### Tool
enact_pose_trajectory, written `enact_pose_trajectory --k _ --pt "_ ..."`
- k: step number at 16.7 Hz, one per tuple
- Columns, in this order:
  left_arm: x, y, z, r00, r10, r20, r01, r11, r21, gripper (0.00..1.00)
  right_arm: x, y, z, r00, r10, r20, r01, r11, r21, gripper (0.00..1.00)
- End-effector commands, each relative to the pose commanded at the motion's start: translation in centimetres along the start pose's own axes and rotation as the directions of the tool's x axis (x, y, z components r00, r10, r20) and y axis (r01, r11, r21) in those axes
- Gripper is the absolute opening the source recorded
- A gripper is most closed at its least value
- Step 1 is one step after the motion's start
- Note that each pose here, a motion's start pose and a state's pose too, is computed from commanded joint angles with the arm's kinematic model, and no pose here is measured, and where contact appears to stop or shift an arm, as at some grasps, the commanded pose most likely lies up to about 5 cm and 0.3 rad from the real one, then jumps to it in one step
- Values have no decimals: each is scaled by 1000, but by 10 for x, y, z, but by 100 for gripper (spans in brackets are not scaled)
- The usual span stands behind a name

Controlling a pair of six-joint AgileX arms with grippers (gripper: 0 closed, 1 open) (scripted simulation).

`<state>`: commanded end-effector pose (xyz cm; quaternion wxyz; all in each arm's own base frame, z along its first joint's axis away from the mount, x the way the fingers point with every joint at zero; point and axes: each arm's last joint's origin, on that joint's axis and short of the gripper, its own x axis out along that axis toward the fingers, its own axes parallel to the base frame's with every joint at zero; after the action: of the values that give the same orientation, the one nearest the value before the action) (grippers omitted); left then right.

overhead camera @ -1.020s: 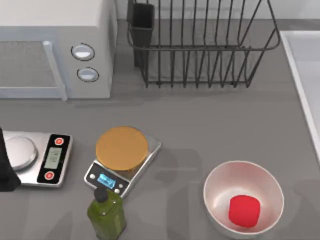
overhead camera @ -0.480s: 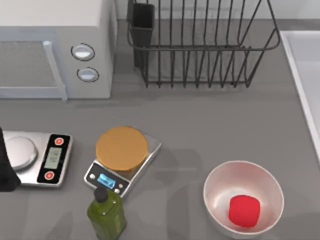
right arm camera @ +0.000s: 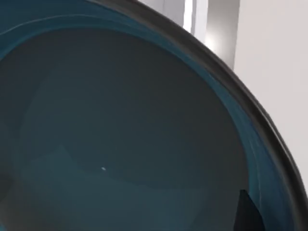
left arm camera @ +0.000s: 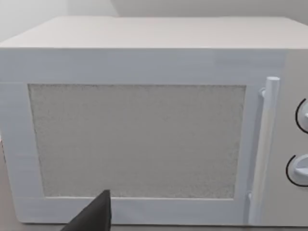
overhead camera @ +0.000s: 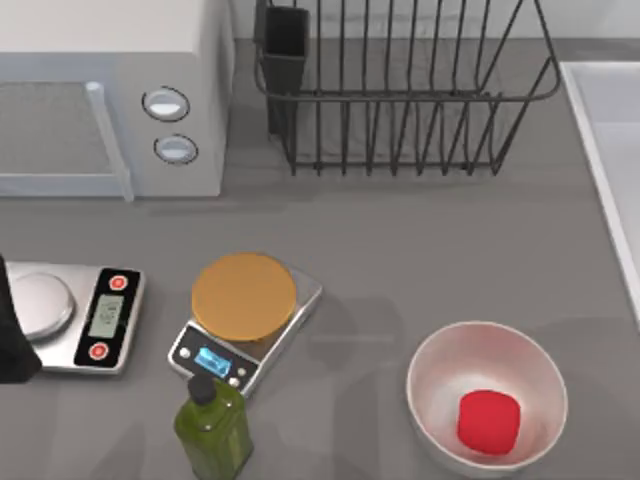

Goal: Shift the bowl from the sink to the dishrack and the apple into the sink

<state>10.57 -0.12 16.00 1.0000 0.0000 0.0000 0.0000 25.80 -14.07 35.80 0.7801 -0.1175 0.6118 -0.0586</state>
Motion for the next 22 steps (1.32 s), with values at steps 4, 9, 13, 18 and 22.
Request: enact_pose_trajectory --k 4,9,13,18,22 --pt "0 0 0 1000 0 0 0 1000 0 100 -7 80 78 953 -145 265 171 982 -78 0" --pt "0 0 0 1000 0 0 0 1000 0 100 -48 229 128 722 -134 678 200 980 -20 0" --pt "0 0 0 1000 0 0 0 1000 0 100 -97 323 115 469 -70 880 26 998 65 0" --pt "0 0 0 1000 0 0 0 1000 0 100 -141 370 86 268 -58 962 -203 972 115 0" --pt "0 0 0 1000 0 0 0 1000 0 100 -146 373 82 247 -62 967 -233 965 121 0"
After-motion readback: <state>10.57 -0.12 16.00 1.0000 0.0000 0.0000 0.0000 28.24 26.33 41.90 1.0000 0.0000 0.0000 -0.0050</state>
